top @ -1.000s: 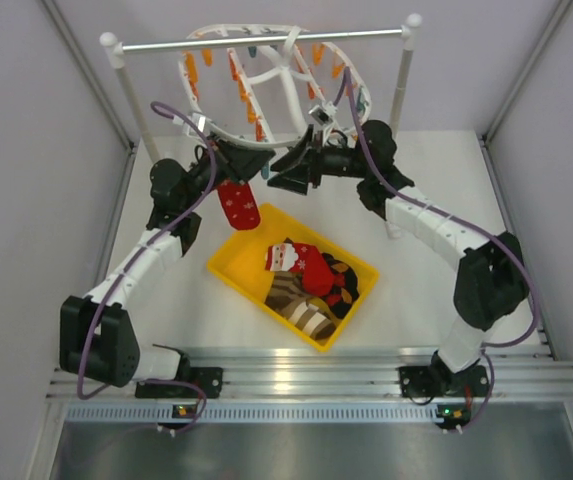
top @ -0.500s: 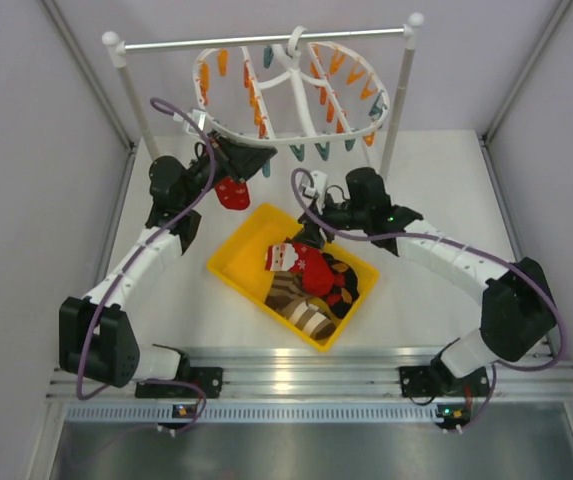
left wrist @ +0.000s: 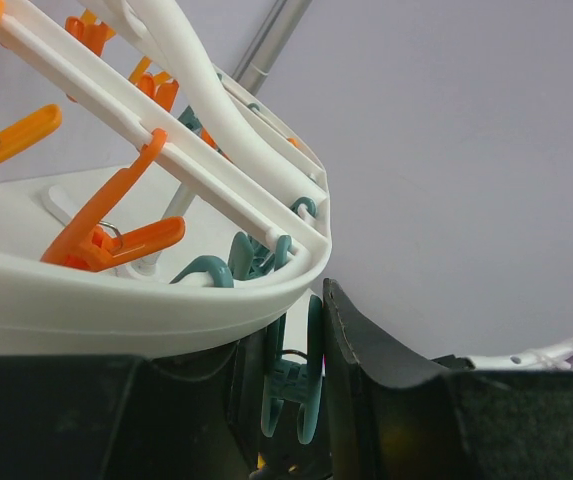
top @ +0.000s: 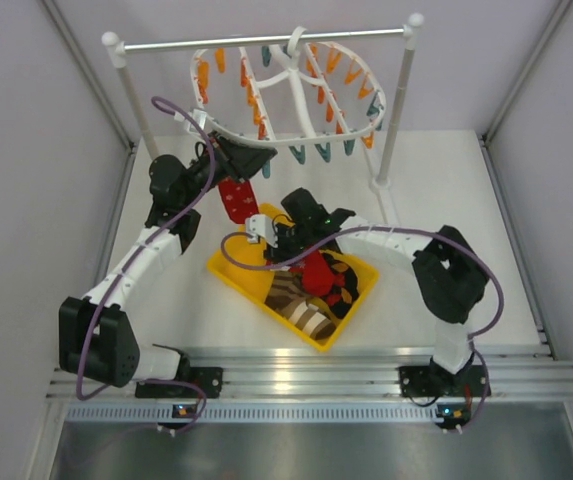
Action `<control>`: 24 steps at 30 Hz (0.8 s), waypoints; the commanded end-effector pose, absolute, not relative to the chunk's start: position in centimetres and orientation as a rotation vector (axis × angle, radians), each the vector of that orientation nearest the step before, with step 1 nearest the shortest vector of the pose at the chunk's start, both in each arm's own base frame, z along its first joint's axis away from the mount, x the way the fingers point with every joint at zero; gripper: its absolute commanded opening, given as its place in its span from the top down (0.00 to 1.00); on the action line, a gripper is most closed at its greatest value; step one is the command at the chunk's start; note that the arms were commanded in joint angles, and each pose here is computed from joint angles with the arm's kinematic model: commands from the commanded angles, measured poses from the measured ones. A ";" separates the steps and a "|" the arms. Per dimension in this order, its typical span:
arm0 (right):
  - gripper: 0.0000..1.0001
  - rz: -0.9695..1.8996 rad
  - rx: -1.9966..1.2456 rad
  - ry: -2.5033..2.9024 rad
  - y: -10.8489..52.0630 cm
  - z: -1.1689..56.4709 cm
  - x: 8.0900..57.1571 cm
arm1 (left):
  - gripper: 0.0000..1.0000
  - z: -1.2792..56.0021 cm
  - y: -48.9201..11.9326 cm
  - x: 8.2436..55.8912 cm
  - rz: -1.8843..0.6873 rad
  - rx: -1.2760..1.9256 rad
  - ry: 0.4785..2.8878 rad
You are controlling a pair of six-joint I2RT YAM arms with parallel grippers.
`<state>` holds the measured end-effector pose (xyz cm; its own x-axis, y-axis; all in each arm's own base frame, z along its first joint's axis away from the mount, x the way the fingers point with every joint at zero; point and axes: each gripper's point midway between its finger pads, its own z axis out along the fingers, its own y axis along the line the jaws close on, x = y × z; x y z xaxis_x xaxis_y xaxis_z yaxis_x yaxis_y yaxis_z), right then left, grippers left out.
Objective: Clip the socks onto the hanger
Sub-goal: Pick up the sock from the bin.
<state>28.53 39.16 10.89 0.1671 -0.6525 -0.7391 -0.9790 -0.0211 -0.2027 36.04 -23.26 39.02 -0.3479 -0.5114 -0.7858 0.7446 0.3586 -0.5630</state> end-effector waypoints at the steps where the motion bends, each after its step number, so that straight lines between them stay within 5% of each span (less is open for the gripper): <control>1: 0.53 0.516 -1.844 1.550 39.9 9.3 29.2 | 1.00 40.7 -23.2 36.1 -1.308 0.261 1.369; 8: 0.52 0.479 -1.932 1.633 39.9 4.8 29.4 | 1.00 40.4 -23.2 36.2 -1.309 0.256 1.376; 16: 0.99 0.533 -1.907 1.625 40.0 6.0 28.7 | 1.00 40.2 -23.1 36.5 -1.304 0.248 1.382; 24: 1.00 0.631 -1.640 1.497 40.2 14.8 28.6 | 1.00 40.2 -22.9 36.8 -1.313 0.226 1.394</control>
